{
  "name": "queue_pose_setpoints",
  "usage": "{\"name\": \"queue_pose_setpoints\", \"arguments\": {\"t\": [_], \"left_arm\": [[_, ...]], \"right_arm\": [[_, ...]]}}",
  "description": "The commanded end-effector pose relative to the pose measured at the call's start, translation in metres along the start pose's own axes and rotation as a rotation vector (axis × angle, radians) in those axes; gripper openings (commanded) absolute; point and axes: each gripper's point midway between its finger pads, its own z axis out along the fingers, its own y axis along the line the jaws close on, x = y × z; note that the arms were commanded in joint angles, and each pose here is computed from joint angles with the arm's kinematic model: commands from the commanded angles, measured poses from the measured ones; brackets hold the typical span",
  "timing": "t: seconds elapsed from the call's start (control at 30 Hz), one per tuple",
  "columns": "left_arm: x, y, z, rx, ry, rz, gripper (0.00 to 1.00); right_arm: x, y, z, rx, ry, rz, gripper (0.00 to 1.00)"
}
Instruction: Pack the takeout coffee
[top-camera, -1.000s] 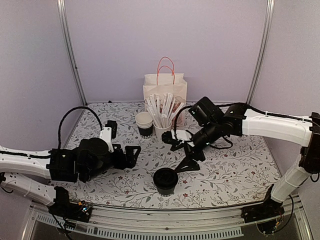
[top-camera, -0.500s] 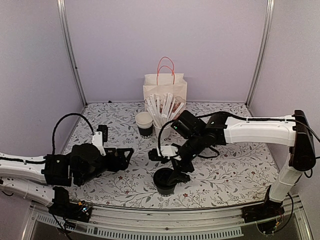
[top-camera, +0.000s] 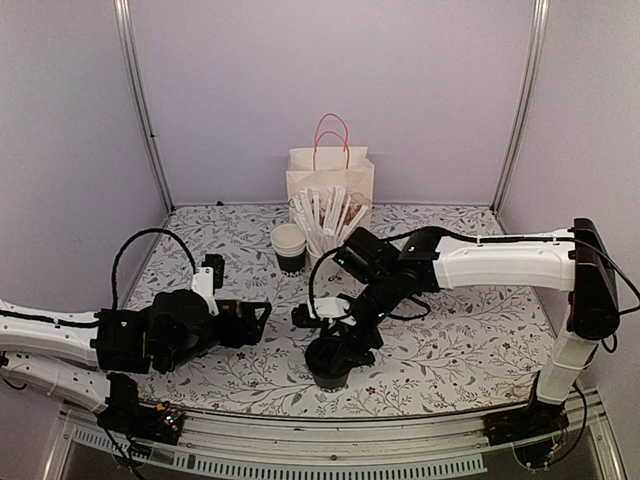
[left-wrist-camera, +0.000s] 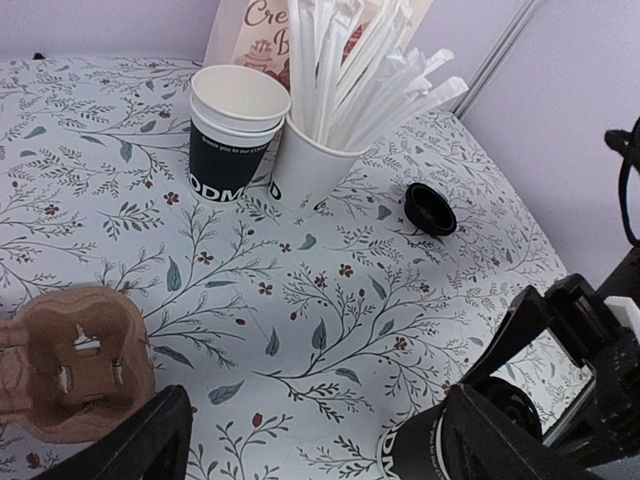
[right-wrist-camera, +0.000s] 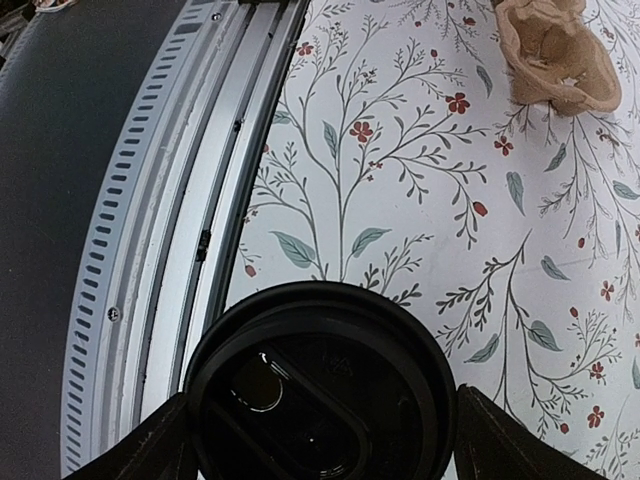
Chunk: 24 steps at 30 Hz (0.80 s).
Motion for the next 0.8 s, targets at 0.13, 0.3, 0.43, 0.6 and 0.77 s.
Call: {"name": "queue_pose_setpoints", "arguments": {"t": [0.13,0.3,0.43,0.6,0.77], "left_arm": [[-0.009,-0.002,-0.001,0.014,-0.028,-0.035,0.89],[-0.013,-0.002,-0.003,0.013,-0.035,-0.03,0.89],[-0.017,-0.001,-0.004,0.005,-0.047,-0.025,0.89],[-0.021,-0.002,-0.005,0.004,-0.058,-0.022,0.89],[-0.02,-0.003,-0.003,0.004,-0.053,-0.017,0.89]], "right_arm": [[-0.004,0.003,-0.015,0.022,0.0,0.006,0.81],[0.01,-0.022,-0.054,0.076,-0.029,0.1,0.81],[0.044,-0.059,-0.1,0.16,-0.064,0.239,0.8],[0.118,-0.123,-0.172,0.406,-0.047,0.469,0.79],[0.192,-0.165,-0.249,0.586,-0.098,0.732,0.79]]}}
